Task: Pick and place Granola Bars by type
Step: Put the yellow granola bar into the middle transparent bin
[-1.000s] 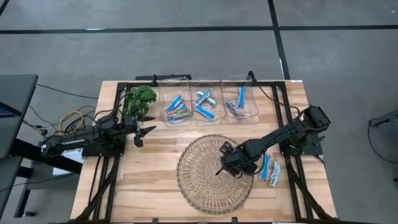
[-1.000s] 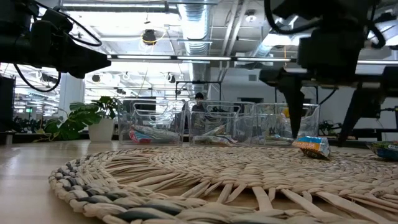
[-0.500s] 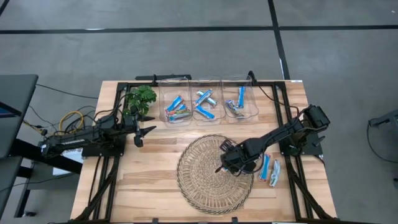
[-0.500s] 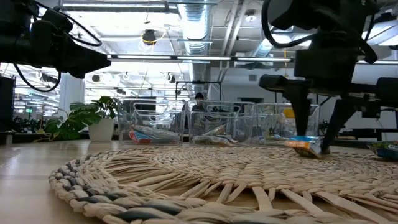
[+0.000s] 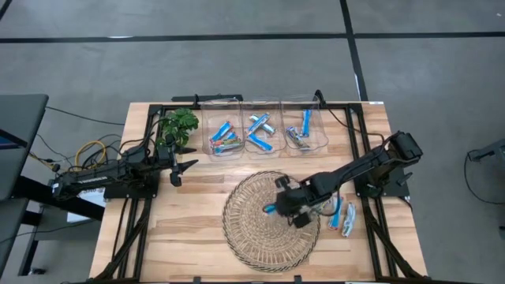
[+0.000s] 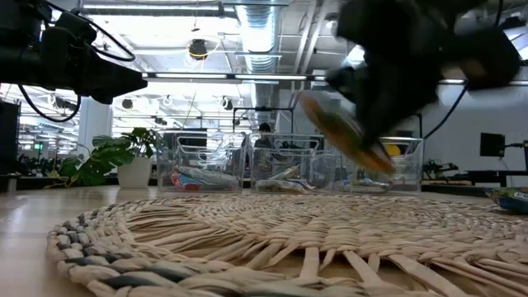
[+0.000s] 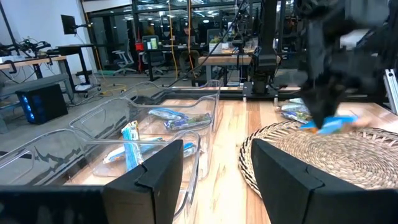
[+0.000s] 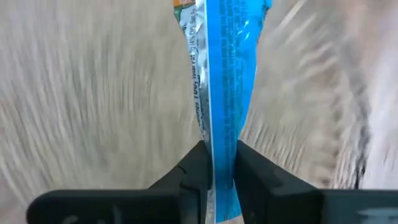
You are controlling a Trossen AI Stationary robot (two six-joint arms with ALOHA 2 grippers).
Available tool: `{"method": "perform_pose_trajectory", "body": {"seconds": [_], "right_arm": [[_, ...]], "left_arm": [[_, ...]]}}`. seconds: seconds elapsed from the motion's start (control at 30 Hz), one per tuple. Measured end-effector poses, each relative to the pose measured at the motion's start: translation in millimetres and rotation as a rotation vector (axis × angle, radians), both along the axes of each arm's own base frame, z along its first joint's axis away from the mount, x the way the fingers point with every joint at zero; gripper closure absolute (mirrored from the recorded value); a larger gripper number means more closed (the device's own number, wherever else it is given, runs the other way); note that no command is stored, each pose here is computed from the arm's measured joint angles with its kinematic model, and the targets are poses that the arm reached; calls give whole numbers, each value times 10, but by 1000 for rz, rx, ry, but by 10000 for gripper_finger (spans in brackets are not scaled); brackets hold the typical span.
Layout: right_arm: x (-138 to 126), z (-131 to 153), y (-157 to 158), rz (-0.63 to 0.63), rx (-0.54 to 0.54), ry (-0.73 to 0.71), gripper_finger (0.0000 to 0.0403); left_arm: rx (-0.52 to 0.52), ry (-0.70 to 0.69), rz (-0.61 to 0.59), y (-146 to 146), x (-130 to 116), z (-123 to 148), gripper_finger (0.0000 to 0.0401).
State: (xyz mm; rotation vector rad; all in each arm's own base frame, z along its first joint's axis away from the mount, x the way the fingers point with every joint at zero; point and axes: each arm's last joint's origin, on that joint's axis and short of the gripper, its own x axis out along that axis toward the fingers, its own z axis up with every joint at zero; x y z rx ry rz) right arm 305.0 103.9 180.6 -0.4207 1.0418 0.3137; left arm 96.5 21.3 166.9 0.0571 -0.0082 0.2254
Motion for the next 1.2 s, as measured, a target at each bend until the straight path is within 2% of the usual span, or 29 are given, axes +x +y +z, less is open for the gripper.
{"method": "perform_pose_trajectory", "body": {"seconds": [0.13,0.27,0.37,0.47,0.7,0.83,1.07,1.2], "right_arm": [[136,311,-59,-192,230,-235,351],[233,667,-159,-315,418,-488,351],[249,898,-225,-338,504,-643,351],[255,1018,-268,-333,532,-730,351],[335,1000,-543,-416,500,-768,351],[361,988,-898,-570,396,-813,351],[281,962,-1674,-871,107,-863,351],[194,946,-1995,-1027,67,-874,351]], "left_arm": [[0,0,0,0,0,1,218],[0,0,0,0,0,0,218],[0,0,0,0,0,1,218],[0,-1,0,0,0,1,218],[0,0,0,0,0,0,218],[0,0,0,0,0,1,218],[0,0,0,0,0,0,218],[0,0,0,0,0,0,218]]}}
